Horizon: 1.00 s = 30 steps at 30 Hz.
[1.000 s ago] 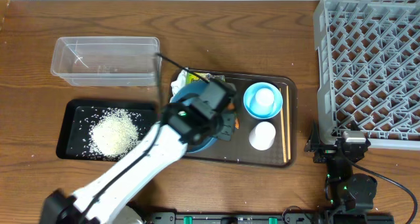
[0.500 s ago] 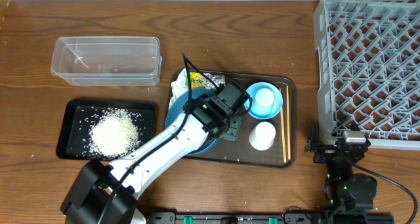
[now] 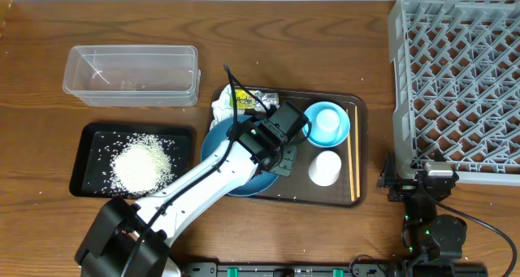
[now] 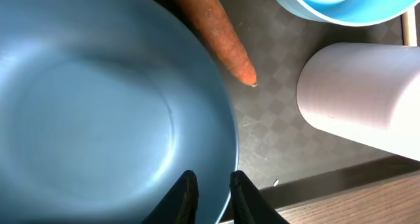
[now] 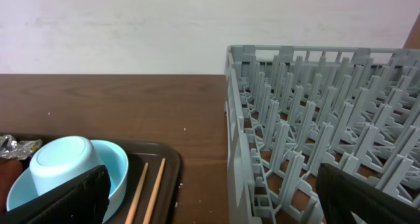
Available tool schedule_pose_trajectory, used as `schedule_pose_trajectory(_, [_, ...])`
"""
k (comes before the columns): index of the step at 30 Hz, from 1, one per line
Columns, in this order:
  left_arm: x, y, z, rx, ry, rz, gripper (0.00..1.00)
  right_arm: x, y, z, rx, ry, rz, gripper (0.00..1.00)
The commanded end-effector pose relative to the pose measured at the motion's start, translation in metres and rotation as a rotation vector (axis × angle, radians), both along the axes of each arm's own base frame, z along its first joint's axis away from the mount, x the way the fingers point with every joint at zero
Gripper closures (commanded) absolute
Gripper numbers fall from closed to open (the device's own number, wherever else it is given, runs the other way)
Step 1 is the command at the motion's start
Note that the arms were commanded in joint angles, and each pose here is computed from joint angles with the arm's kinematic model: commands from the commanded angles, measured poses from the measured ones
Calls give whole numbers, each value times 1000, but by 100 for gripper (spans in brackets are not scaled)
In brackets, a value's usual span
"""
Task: Sort waste into correct bins and load items into the dishwasher rack
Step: 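Release the bowl and retract the left arm beside the black tray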
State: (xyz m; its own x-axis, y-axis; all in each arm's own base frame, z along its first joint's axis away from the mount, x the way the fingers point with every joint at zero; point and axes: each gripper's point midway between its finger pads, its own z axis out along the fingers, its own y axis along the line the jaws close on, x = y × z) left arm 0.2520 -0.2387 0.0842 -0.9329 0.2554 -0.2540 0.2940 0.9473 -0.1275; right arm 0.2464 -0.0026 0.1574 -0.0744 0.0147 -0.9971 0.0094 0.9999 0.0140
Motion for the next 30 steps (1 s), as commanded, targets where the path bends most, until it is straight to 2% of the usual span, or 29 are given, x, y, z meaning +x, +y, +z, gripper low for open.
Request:
schedule_pose_trajectory(1, [6, -2, 24, -33, -57, 6, 78, 0, -3, -1, -11, 1, -14, 1])
schedule_pose_trajectory(3, [7, 0, 39, -52, -89, 0, 73, 0, -3, -1, -11, 1, -14, 1])
schedule_pose_trajectory(5, [14, 14, 59, -35, -161, 33, 65, 0, -3, -1, -11, 1, -14, 1])
schedule_pose_trajectory(6, [19, 26, 68, -11, -204, 70, 49, 0, -3, -1, -11, 1, -14, 1])
schedule_pose_trajectory(8, [29, 61, 92, 42, -294, 203, 12, 0, -3, -1, -11, 1, -14, 1])
schedule_pose_trajectory(11, [34, 116, 125, 69, -391, 397, 7, 0, -3, -1, -12, 1, -14, 1])
schedule_pose_trajectory(15, [26, 192, 158, 64, -460, 657, 5, 0, -3, -1, -12, 1, -14, 1])
schedule_pose_trajectory(22, [-14, 310, 166, 77, -449, 1226, 1, 0, -3, -1, -11, 1, -14, 1])
schedule_pose_trajectory(25, [-30, 334, 157, 121, -394, 1355, 0, 0, -3, -1, -12, 1, -14, 1])
schedule_pose_trajectory(30, [-37, 342, 141, 149, -299, 1396, 0, 0, -3, -1, -11, 1, -14, 1])
